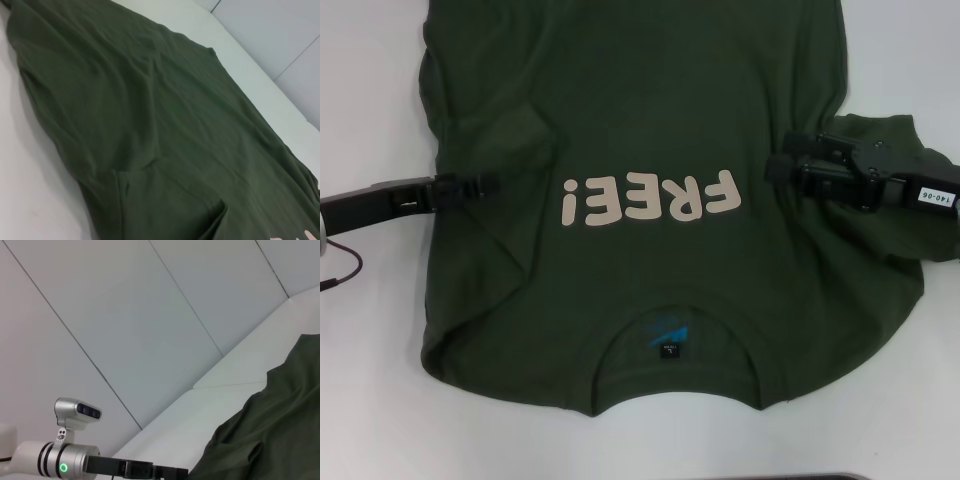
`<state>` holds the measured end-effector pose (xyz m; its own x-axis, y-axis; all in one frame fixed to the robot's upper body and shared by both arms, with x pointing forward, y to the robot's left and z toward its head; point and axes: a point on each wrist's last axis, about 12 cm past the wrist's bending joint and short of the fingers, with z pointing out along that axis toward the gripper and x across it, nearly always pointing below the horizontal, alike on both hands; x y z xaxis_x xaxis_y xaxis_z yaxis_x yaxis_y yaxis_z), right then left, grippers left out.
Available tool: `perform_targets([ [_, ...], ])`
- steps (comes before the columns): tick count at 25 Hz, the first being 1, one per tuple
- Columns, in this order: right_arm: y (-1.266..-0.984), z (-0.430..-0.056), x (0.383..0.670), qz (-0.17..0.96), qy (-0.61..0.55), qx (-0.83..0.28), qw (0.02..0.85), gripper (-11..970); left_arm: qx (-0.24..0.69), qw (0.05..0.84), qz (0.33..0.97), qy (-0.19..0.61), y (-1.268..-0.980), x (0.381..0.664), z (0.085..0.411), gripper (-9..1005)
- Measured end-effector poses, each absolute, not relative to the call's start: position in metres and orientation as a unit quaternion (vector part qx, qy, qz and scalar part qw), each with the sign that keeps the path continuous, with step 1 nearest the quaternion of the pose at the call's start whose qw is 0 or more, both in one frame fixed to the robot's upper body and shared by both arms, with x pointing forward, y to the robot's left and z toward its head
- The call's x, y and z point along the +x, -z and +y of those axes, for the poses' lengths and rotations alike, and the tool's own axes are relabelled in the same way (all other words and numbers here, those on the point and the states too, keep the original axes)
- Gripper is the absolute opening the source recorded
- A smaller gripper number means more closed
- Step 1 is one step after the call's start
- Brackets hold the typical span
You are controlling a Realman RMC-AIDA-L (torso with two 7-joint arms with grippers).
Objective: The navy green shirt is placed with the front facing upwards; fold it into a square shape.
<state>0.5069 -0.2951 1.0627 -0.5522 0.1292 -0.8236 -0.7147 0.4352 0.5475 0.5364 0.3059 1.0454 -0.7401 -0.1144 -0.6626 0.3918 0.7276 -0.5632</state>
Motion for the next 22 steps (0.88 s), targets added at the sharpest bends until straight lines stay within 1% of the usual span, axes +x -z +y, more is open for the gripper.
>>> perform_targets([
  [12, -1.063, -0.295, 0.507, 0.729, -0.493, -0.201, 0.430, 912, 0.103, 0.336, 0.861, 0.367, -1.044, 0.537, 0.295, 845],
  [22, -1.063, -0.295, 0.506, 0.729, -0.494, -0.199, 0.429, 911, 0.100, 0.346, 0.862, 0.358, -1.047, 0.539, 0.300, 844],
])
